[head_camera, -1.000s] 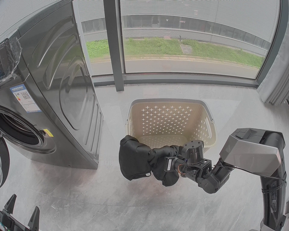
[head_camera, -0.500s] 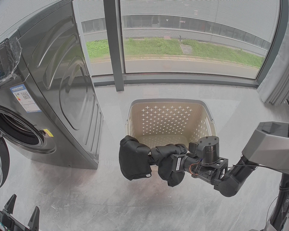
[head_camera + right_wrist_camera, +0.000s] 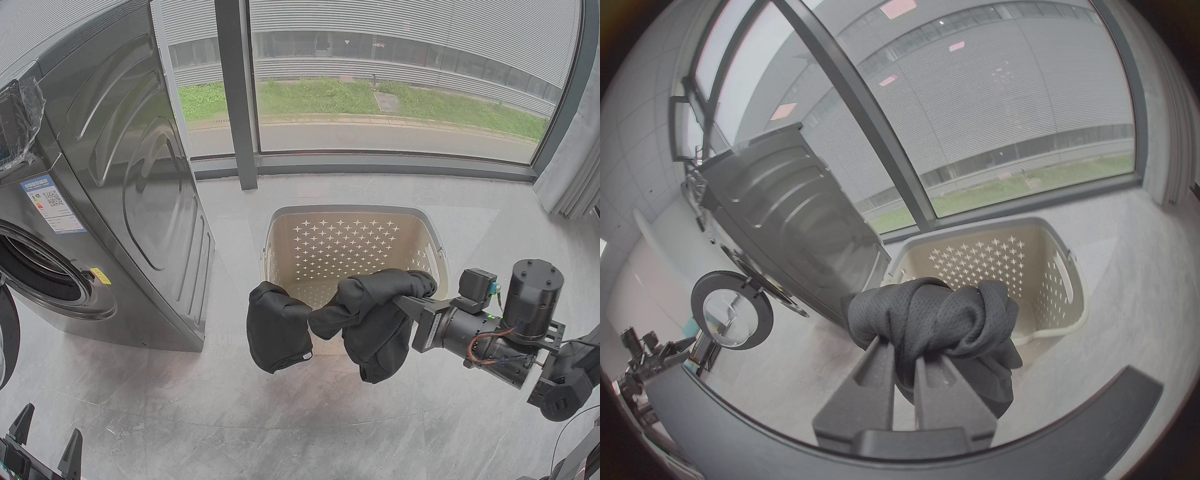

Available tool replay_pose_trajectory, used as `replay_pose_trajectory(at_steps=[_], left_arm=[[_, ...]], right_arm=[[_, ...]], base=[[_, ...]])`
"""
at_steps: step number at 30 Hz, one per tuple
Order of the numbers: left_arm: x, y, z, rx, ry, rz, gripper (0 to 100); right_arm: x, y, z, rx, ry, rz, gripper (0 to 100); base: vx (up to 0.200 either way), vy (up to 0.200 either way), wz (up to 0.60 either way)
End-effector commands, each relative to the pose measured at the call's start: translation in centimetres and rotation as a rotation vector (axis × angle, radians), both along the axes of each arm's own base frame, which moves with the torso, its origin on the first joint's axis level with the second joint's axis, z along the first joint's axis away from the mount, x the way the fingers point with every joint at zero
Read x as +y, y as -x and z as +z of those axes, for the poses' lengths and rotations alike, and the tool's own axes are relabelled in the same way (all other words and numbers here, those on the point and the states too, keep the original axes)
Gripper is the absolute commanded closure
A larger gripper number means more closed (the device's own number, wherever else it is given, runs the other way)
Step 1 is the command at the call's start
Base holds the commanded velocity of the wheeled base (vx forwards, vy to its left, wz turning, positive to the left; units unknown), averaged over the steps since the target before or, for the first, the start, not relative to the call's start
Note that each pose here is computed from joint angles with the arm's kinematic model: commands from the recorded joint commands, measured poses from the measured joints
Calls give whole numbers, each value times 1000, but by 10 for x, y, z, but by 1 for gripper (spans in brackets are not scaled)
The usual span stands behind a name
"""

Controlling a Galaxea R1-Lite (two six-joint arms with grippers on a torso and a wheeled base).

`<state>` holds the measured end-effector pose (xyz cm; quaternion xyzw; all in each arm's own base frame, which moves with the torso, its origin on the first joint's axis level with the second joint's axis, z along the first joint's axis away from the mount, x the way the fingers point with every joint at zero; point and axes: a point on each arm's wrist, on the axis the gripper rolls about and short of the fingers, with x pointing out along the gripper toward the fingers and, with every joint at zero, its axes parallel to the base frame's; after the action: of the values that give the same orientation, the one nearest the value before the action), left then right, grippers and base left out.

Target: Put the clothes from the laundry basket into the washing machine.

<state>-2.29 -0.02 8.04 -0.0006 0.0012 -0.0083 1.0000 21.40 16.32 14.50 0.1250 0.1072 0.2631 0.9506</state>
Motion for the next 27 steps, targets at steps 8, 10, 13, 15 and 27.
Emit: replay_pose_trajectory(at_steps=[8, 10, 13, 15, 27], left_arm=[[0, 0, -4, 4, 0, -2, 0], [0, 0, -4, 4, -1, -2, 0], [0, 0, -4, 4, 0, -2, 0], [0, 0, -4, 4, 0, -2, 0], [0, 0, -4, 4, 14, 3, 0]], right_arm=[[-22, 37, 33, -131, -40, 57, 100], [-22, 38, 33, -133, -39, 58, 100], [-22, 40, 32, -131, -40, 64, 100], [-22, 40, 32, -131, -40, 64, 100], [-23, 42, 28, -116, -29, 69, 100]], base=[[0, 0, 0], [-200, 0, 0], [-200, 0, 0], [-200, 0, 0], [-83, 17, 0]])
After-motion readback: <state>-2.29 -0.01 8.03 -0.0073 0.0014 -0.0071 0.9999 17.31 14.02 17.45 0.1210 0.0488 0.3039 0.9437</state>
